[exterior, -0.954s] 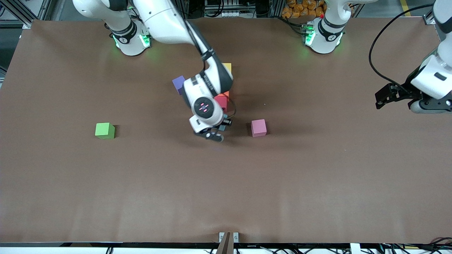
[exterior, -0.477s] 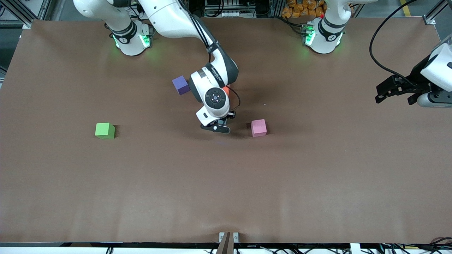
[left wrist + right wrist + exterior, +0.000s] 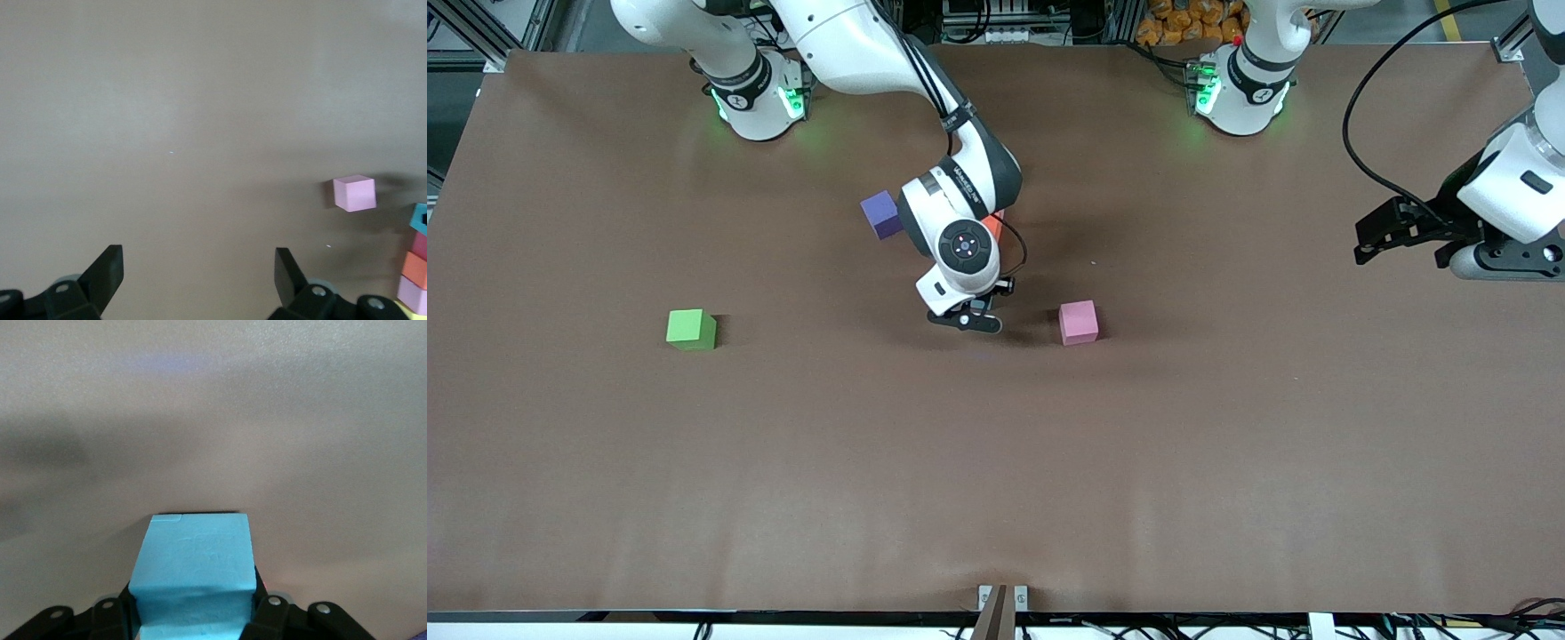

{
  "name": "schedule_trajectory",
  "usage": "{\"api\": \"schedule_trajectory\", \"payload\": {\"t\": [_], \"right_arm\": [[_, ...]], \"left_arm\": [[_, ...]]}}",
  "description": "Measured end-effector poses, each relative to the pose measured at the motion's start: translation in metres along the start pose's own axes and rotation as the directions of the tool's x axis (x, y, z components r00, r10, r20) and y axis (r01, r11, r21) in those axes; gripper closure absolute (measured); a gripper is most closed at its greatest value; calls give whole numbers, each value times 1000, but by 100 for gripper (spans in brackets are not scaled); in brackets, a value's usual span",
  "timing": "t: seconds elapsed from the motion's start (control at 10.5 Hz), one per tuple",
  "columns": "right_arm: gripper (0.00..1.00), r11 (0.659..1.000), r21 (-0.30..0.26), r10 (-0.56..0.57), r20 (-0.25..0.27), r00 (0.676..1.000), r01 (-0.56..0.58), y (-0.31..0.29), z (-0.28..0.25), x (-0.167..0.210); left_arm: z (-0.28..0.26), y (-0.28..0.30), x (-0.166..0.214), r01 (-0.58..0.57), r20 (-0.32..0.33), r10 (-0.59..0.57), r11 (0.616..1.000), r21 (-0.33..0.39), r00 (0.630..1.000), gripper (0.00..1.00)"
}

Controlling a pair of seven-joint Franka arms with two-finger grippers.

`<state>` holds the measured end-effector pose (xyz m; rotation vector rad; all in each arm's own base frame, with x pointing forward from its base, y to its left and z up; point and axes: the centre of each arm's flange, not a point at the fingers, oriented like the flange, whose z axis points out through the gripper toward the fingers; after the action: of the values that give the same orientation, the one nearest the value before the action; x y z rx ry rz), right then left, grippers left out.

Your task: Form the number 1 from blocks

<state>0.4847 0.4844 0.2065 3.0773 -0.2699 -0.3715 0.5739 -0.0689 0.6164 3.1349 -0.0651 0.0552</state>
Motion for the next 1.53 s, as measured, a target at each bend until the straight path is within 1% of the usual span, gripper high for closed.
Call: {"api": "schedule_trajectory", "payload": {"t": [0.1,0.29,0.38,0.48,0.57,0.67,0.76,0.86,0.95,1.05,1.14,1.24,1.34,1.53], "right_arm": [[28,1000,-1,-1,0,1000,1,0,0,0],[1,1000,-3,-25,-14,1000,25,0,-4,1],[0,999,3,-50,-29,998,50,3,-15,6],[0,998,16,-68,-28,997,68,11,-33,13],[0,995,18,-101,-17,995,101,24,-57,20],[0,986,-6,-168,-3,986,167,41,-83,27],[0,969,-49,-241,28,970,242,59,-107,31],[0,942,-91,-317,76,945,323,76,-126,33],[0,901,-123,-403,113,908,415,89,-141,36],[0,851,-151,-490,122,863,504,100,-156,42],[0,808,-173,-552,112,826,563,113,-176,48],[0,802,-170,-567,88,819,573,132,-203,55],[0,821,-150,-551,48,833,551,159,-239,59],[0,889,-94,-455,-65,888,449,217,-315,59]], "left_arm": [[1,-2,1,2,1,-2,1000,9,1000,0],[1,-9,1,13,0,-13,1000,11,1000,0],[0,-14,2,21,-1,-21,1000,12,1000,0],[0,-16,2,23,-2,-23,1000,11,1000,0],[0,-15,2,23,-2,-23,1000,7,1000,0],[3,-14,4,21,4,-21,1000,6,1000,0],[7,-13,6,19,9,-19,1000,6,1000,0],[11,-10,8,14,12,-14,1000,6,1000,0],[11,-6,8,9,12,-9,1000,5,1000,0],[11,-5,8,7,11,-7,1000,5,1000,0],[10,-5,9,8,10,-8,1000,5,1000,0],[11,-8,9,12,11,-12,1000,5,1000,0],[14,-10,11,15,15,-15,1000,6,1000,0],[18,-10,15,16,10,-16,1000,5,1000,0]]}}
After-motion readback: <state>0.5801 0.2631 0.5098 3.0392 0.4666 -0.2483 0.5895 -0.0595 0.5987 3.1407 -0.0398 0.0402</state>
